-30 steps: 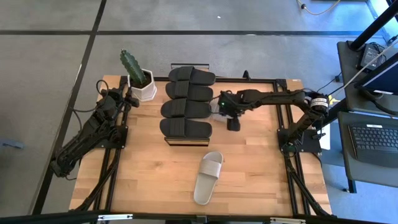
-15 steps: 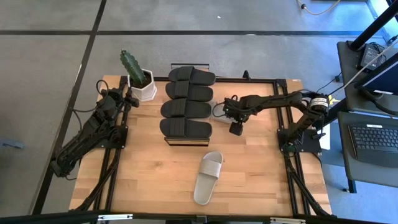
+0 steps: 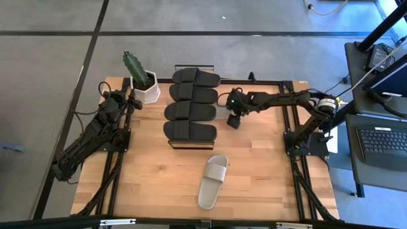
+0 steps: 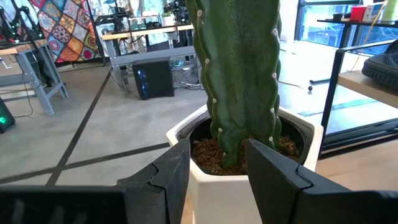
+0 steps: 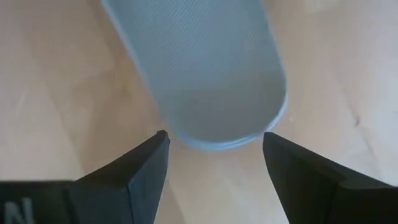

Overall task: Pick and place slides into the shelf
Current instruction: Put the right white slide under the shelf

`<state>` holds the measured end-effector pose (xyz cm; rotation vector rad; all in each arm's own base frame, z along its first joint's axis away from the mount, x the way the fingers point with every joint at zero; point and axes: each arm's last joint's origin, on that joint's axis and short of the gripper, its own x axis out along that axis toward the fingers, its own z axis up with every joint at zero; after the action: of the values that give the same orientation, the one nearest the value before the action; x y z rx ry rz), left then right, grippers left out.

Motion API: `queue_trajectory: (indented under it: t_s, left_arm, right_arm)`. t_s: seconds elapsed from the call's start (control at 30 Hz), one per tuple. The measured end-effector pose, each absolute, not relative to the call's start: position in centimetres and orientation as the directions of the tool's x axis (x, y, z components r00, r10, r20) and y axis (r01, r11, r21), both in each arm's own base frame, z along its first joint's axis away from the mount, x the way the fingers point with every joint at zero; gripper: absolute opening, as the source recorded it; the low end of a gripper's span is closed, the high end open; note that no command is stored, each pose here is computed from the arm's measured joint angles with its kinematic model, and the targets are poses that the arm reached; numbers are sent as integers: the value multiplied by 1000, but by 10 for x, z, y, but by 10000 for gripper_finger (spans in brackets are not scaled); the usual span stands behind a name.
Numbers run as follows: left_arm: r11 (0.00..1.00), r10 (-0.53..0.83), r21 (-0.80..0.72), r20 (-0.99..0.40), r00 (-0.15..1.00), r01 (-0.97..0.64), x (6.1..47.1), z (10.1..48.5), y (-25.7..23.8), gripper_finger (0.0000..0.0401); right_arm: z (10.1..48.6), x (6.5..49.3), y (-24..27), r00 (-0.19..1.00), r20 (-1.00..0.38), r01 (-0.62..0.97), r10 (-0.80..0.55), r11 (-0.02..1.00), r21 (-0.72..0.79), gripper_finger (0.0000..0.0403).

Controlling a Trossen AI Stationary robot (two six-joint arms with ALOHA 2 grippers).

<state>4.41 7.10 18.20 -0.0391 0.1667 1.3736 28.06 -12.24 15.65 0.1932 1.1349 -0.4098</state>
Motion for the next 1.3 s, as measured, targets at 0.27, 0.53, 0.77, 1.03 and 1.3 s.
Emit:
queue_trajectory:
  t_s: [0.27,0.53,0.77,1.03,1.3]
  left_arm:
    - [198,972,70,-141,187,-978,44,182,71,147]
    - [198,972,70,-141,187,-978,44,182,71,147]
    - [198,972,70,-141,186,-978,44,182,71,147]
    - [198,972,70,-141,187,-978,44,182,71,147]
    - [197,972,70,-141,186,-978,44,182,71,147]
  right_arm:
    - [156,275,-134,345,-909,385,-232,919,-89,259]
    - [155,264,-149,308,-921,293,-240,944,-148,259]
    - [156,257,-164,354,-914,255,-200,960,-112,259]
    - [158,262,-165,443,-885,213,-142,976,-50,259]
    - [158,263,-162,437,-890,221,-128,975,-32,259]
